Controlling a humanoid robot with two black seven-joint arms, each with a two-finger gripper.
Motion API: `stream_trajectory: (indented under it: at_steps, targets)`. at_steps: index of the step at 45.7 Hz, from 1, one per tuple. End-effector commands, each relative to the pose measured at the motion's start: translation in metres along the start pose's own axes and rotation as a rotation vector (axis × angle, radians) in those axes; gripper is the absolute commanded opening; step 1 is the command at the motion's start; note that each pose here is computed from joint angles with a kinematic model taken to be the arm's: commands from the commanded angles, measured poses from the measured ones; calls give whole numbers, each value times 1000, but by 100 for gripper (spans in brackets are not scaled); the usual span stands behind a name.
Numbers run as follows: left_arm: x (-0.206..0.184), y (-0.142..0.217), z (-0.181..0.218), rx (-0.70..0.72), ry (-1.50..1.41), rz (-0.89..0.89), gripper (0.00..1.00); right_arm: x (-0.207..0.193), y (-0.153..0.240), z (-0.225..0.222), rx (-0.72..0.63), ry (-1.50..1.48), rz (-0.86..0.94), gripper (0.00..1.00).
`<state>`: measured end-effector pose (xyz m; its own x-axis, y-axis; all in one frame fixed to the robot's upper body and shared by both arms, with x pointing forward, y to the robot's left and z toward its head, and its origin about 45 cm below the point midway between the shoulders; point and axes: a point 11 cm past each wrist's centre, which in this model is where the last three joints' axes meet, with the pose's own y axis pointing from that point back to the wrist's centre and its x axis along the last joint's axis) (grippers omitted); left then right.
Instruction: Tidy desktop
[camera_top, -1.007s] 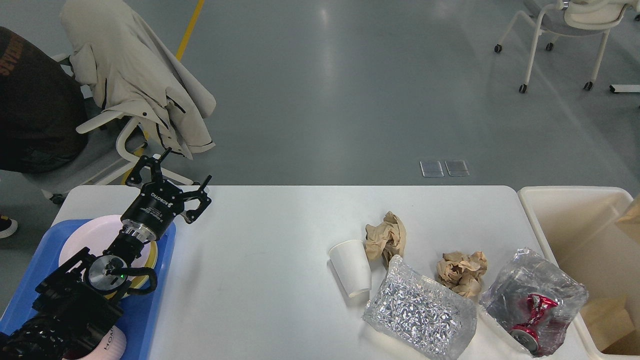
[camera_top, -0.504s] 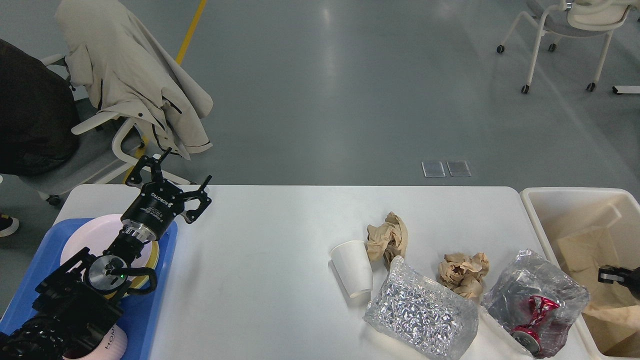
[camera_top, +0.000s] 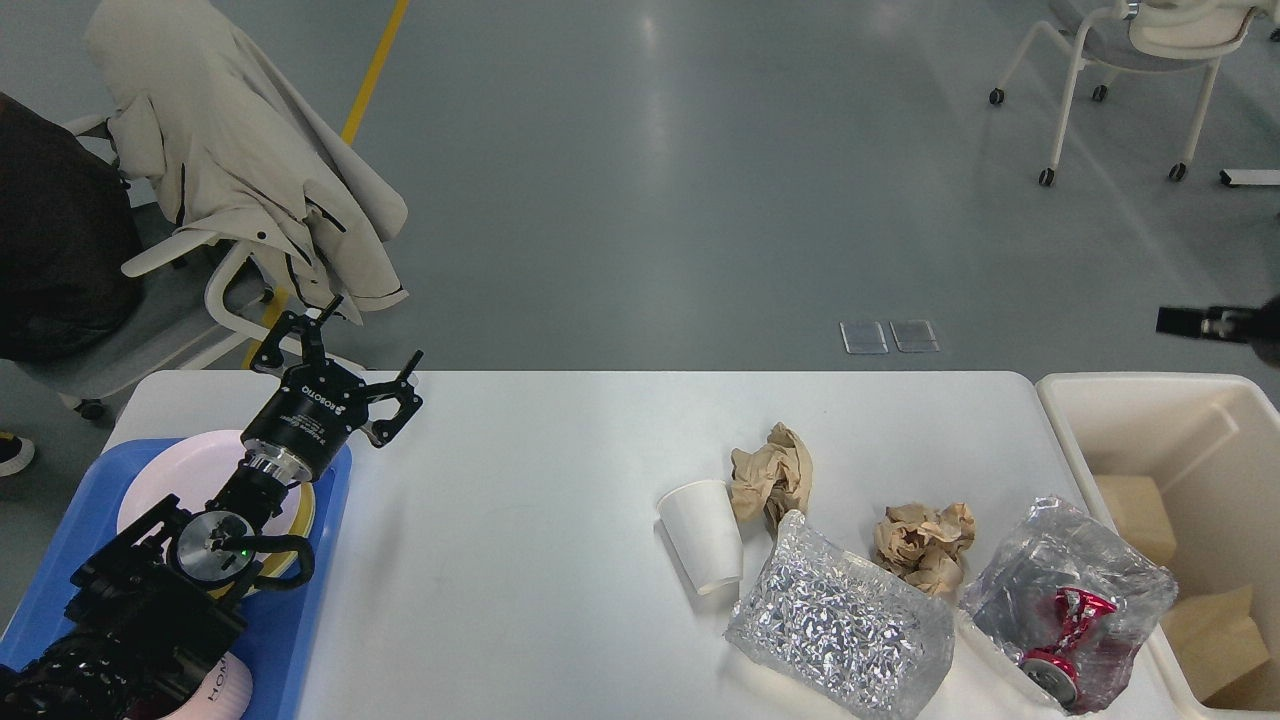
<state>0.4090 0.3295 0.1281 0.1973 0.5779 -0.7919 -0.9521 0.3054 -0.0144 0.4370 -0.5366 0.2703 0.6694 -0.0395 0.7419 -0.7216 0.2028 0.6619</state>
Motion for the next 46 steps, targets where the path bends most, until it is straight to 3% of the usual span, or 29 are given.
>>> stream_trajectory:
  at_steps: [1, 6, 10, 18, 24, 30, 35, 46]
  targets:
    - [0, 0, 0, 2, 0, 0, 100, 85, 48, -69, 134, -82, -71, 100]
    - [0, 0, 0, 2, 0, -1, 100, 116, 107, -151, 252, -7, -173, 100]
    - [0, 0, 0, 2, 0, 0, 100, 124, 160, -191, 291, 122, -213, 100]
    - [0, 0, 0, 2, 0, 0, 100, 60, 239, -206, 281, 380, -527, 100]
    - [0, 0, 0, 2, 0, 0, 100, 33, 284, -205, 326, 308, -712, 100]
    - [0, 0, 0, 2, 0, 0, 100, 25, 279, -202, 382, 194, -722, 100]
    - [0, 0, 0, 2, 0, -1, 100, 7, 252, -181, 393, 102, -715, 100]
    - [0, 0, 0, 2, 0, 0, 100, -133, 113, -45, 4, 86, -669, 100]
